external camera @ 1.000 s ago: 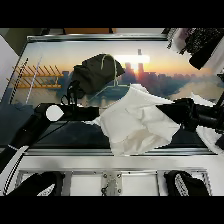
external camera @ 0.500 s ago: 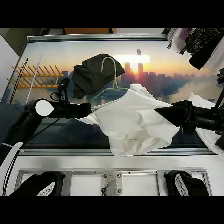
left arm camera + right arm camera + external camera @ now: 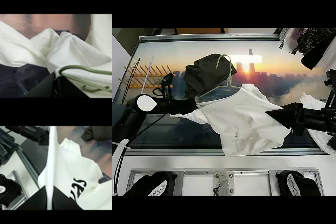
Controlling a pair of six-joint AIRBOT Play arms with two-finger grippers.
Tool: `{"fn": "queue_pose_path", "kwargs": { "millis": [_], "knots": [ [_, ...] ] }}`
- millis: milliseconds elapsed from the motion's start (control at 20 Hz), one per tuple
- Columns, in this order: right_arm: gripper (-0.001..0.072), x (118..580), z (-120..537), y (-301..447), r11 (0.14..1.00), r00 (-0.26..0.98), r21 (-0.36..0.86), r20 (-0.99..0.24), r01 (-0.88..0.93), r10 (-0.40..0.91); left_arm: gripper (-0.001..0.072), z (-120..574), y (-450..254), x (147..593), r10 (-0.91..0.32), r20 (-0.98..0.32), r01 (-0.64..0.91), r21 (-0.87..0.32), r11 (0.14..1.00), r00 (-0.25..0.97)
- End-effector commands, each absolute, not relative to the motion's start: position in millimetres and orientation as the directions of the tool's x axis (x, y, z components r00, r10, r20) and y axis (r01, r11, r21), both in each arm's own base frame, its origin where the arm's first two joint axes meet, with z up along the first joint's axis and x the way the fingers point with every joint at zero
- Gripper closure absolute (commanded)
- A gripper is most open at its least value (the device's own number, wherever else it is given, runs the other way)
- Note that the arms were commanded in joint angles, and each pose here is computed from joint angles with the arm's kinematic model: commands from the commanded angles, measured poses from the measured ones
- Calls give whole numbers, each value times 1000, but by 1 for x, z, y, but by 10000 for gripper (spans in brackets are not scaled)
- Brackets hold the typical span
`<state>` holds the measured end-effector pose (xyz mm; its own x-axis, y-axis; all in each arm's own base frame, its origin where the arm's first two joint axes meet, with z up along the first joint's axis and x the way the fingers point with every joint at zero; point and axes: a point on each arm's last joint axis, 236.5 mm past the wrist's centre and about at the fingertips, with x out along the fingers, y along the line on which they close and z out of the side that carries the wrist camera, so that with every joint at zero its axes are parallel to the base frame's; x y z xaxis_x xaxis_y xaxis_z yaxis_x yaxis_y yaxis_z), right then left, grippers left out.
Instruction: Fold the clothes and pants, and hang the long-sleeved shirts on hangers.
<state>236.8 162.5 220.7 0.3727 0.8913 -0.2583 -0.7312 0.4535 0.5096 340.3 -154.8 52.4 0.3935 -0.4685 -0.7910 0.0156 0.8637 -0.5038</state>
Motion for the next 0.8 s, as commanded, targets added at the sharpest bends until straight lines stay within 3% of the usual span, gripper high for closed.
{"fn": "queue_pose_path", "kwargs": {
  "millis": [0,250,750],
  "knots": [
    [697,237,216,161,467,373,508,-282,-724,884,694,64,-139,347,-413,-812,59,-428,902,413],
    [697,237,216,161,467,373,508,-282,-724,884,694,55,-126,341,-353,-854,67,-356,932,381],
    [697,232,215,162,455,355,512,-285,-729,890,694,61,-102,351,-330,-842,10,-361,933,427]
  ]
}}
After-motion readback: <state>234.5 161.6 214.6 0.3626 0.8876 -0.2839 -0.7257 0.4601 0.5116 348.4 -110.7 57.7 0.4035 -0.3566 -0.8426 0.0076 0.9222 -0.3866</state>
